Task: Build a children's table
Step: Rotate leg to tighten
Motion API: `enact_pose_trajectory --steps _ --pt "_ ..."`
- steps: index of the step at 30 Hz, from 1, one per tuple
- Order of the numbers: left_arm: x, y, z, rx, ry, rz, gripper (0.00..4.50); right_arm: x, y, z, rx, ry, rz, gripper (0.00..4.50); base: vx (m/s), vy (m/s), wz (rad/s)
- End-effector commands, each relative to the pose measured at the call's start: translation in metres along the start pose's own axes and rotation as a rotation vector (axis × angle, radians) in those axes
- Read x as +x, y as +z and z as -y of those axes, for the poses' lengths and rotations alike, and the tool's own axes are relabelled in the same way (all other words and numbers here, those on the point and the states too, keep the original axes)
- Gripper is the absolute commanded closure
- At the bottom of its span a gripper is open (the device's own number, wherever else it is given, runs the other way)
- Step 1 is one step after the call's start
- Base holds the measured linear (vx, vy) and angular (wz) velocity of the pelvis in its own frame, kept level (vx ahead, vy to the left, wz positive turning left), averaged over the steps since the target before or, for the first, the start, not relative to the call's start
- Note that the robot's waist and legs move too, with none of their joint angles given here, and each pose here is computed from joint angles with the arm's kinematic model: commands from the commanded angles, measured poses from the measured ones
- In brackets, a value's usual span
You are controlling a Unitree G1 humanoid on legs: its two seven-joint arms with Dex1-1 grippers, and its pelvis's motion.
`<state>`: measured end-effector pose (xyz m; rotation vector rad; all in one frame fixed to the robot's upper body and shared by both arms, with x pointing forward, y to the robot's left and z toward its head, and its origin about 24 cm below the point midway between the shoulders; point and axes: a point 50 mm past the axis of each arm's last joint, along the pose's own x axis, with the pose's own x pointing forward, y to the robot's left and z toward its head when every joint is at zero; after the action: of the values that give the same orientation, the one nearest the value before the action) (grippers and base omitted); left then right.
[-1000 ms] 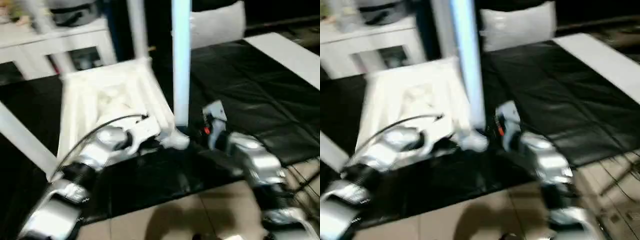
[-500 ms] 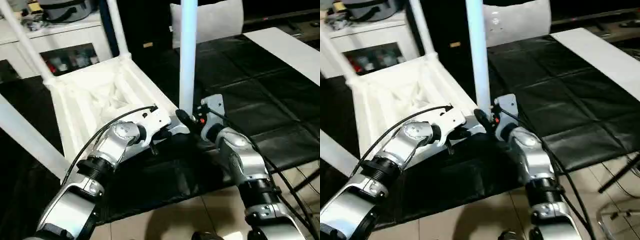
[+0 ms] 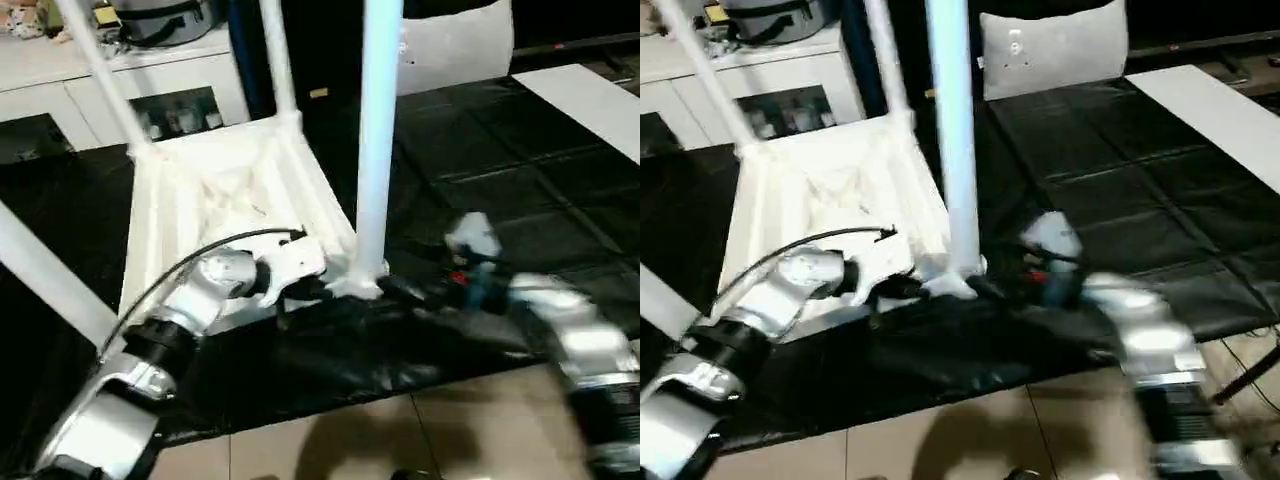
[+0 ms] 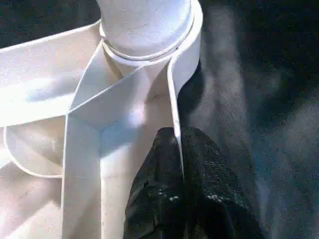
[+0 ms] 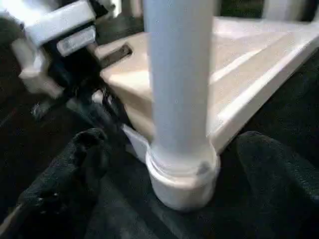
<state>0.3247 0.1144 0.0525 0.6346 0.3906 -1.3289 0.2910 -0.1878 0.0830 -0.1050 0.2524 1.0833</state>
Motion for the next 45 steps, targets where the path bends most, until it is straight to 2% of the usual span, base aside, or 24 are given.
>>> enact_pose_trajectory --steps 1,9,13,14,18,19,23,24,25,27,31,33,35,38,41,44,45 --pt "0.003 0.003 0.012 0.11 -0.13 -0.015 4.5 0.005 0.011 -0.004 -0.032 0.099 0.008 0.05 0.0 0.0 0.0" --pt "0.0 0.003 0.025 0.161 -0.256 -0.008 4.5 0.012 0.011 -0.005 -0.079 0.187 -0.057 0.05 0.0 0.0 0.0" --pt "-0.003 0.0 0.026 0.174 -0.279 -0.013 4.5 0.018 0.01 -0.012 -0.043 0.276 -0.05 0.05 0.0 0.0 0.0" --pt "-0.003 0.0 0.027 0.175 -0.282 -0.013 4.5 0.019 0.01 -0.013 -0.035 0.289 -0.046 0.31 0.0 0.0 0.0" --pt "-0.005 0.0 0.03 0.18 -0.308 -0.017 4.5 0.022 0.01 -0.016 -0.011 0.329 -0.042 0.44 0.0 0.0 0.0" --pt "-0.005 0.0 0.03 0.181 -0.311 -0.017 4.5 0.022 0.009 -0.016 -0.011 0.332 -0.043 0.68 0.0 0.0 0.0" --pt "-0.006 -0.001 0.03 0.187 -0.309 -0.02 4.5 0.025 0.008 -0.015 -0.005 0.344 -0.049 0.81 0.0 0.0 0.0" --pt "-0.006 -0.001 0.029 0.189 -0.307 -0.021 4.5 0.025 0.008 -0.015 -0.005 0.344 -0.049 1.1 0.0 0.0 0.0" --pt "-0.007 -0.002 0.029 0.19 -0.308 -0.023 4.5 0.026 0.007 -0.016 0.005 0.355 -0.049 1.18 0.0 0.0 0.0" --pt "-0.007 -0.002 0.03 0.19 -0.308 -0.024 4.5 0.026 0.007 -0.016 0.008 0.358 -0.049 1.21 0.0 0.0 0.0" --pt "-0.006 -0.003 0.031 0.187 -0.302 -0.024 4.5 0.031 0.006 -0.018 0.022 0.37 -0.045 1.6 0.0 0.0 0.0" --pt "-0.005 -0.003 0.03 0.181 -0.285 -0.023 4.5 0.033 0.006 -0.019 0.025 0.375 -0.042 1.63 0.0 0.0 0.0" --pt "-0.004 -0.004 0.03 0.175 -0.284 -0.022 4.5 0.038 0.006 -0.022 0.025 0.395 -0.039 1.96 0.0 0.0 0.0" --pt "-0.003 -0.004 0.03 0.166 -0.281 -0.017 4.5 0.04 0.006 -0.024 0.027 0.406 -0.036 2.07 0.0 0.0 0.0" --pt "-0.001 -0.004 0.026 0.119 -0.228 -0.018 4.5 0.044 0.004 -0.027 0.025 0.38 -0.045 2.34 0.0 0.0 0.0" --pt "0.005 0.0 0.019 0.02 -0.141 0.005 4.5 0.054 0.002 -0.024 0.045 0.235 -0.056 2.43 0.0 0.0 0.0" --pt "0.005 0.001 0.019 0.019 -0.139 0.006 4.5 0.054 0.002 -0.024 0.046 0.231 -0.056 2.46 0.0 0.0 0.0"
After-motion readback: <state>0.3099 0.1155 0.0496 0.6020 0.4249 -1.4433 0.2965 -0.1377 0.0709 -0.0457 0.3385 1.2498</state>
